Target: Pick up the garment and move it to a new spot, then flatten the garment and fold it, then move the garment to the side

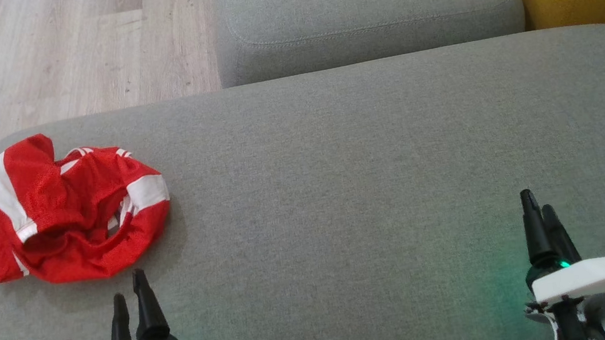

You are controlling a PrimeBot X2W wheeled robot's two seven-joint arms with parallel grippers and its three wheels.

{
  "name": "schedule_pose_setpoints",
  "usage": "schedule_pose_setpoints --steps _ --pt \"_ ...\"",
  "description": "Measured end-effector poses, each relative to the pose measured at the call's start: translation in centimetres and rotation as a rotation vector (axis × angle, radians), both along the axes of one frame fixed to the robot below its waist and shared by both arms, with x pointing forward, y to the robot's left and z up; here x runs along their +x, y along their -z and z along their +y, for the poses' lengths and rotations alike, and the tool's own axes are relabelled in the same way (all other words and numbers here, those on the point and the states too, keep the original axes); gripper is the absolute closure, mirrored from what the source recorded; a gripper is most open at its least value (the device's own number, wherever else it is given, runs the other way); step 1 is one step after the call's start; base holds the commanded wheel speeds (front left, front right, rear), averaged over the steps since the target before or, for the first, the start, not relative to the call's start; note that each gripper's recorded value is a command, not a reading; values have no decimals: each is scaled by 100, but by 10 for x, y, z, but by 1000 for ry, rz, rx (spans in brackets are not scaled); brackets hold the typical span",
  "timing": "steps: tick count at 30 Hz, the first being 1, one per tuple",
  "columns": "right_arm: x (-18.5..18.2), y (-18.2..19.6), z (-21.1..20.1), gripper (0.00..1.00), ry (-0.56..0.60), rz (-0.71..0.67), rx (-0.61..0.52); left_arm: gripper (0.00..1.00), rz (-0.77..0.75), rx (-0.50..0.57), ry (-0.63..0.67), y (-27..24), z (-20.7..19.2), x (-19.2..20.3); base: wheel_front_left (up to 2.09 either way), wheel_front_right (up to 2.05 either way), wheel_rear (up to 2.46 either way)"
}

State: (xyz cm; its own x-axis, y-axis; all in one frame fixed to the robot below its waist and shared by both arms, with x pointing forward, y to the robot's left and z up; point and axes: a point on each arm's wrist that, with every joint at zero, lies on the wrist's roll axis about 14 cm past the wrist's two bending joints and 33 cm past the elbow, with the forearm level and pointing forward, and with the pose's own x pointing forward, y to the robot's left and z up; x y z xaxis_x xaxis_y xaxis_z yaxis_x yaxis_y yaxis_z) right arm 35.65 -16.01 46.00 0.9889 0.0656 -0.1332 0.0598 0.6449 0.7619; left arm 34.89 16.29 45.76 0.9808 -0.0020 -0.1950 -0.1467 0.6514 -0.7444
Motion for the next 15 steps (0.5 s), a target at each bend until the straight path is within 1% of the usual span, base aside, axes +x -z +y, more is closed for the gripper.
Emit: schedule_pose_setpoints --steps 6,15 --pt "-1 0 14 0 -50 -11 -74 0 -2 67 1 -1 0 -1 0 0 0" --pt "-2 -4 23 0 -94 -44 -189 0 -34 174 19 -7 -4 -2 0 0 0"
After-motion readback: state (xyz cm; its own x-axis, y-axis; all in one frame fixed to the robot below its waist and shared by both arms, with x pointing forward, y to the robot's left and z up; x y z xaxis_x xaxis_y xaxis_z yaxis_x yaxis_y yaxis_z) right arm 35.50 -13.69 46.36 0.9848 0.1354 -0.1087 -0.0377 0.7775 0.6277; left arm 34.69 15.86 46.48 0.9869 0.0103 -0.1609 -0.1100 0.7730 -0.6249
